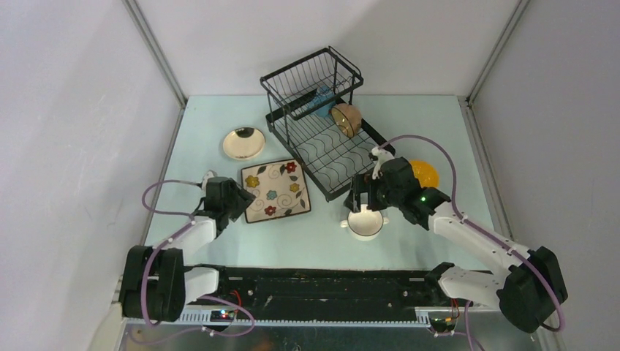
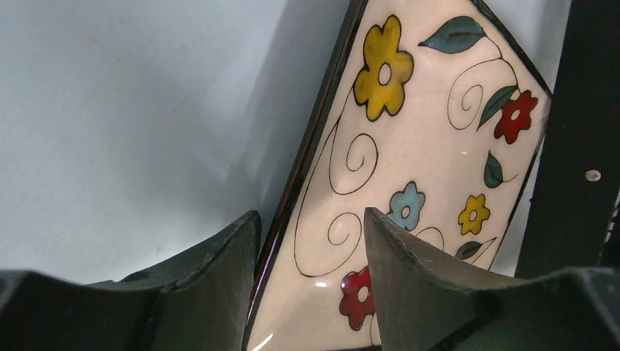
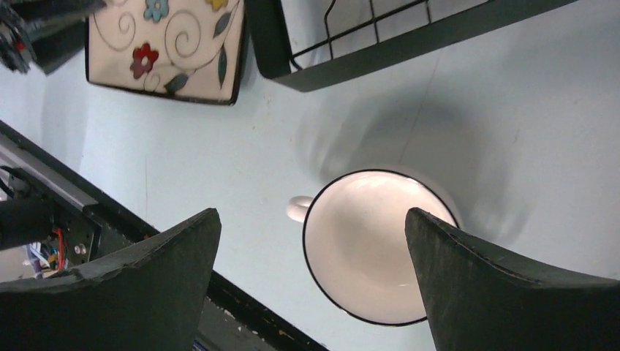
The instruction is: Load the mixed dishes into the dish rack
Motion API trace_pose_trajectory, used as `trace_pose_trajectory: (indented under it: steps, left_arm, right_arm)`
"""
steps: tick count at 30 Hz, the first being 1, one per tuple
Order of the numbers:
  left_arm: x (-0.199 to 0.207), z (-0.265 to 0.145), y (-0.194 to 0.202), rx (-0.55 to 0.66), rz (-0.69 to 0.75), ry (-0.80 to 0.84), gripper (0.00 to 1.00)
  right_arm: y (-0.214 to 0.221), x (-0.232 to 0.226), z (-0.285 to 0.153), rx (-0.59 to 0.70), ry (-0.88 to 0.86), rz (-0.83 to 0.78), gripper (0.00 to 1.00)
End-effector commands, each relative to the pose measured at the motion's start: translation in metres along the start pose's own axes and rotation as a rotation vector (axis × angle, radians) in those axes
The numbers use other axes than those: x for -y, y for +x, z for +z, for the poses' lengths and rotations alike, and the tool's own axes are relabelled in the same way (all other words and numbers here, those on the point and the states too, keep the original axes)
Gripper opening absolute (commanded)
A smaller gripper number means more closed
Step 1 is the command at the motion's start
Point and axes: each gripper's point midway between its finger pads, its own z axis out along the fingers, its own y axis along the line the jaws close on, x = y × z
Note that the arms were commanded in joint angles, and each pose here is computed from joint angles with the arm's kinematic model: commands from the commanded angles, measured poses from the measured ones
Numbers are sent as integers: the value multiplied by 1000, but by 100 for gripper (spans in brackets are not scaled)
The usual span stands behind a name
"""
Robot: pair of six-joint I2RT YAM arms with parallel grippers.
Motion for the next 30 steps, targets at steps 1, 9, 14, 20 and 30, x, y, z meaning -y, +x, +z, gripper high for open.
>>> trace_pose_trajectory:
  steps: [1, 9, 14, 20, 30]
  left_arm:
    - [-8, 10, 25, -97, -36, 4, 61]
    - [-8, 8, 25, -77, -91, 12, 8]
    - [-27, -14, -2, 56, -94, -110, 0]
    - [-24, -47, -25, 171, -131, -84, 0]
    - [-20, -58, -11, 117, -131, -27, 0]
  right_arm:
    - [9, -9, 3, -26, -6, 4, 100]
    - [14, -45, 16, -39, -123, 33, 100]
    - [22, -76, 31, -63, -199, 107, 100]
    - [19, -108, 45, -7, -226, 216, 100]
    - [14, -88, 39, -24, -129, 257, 100]
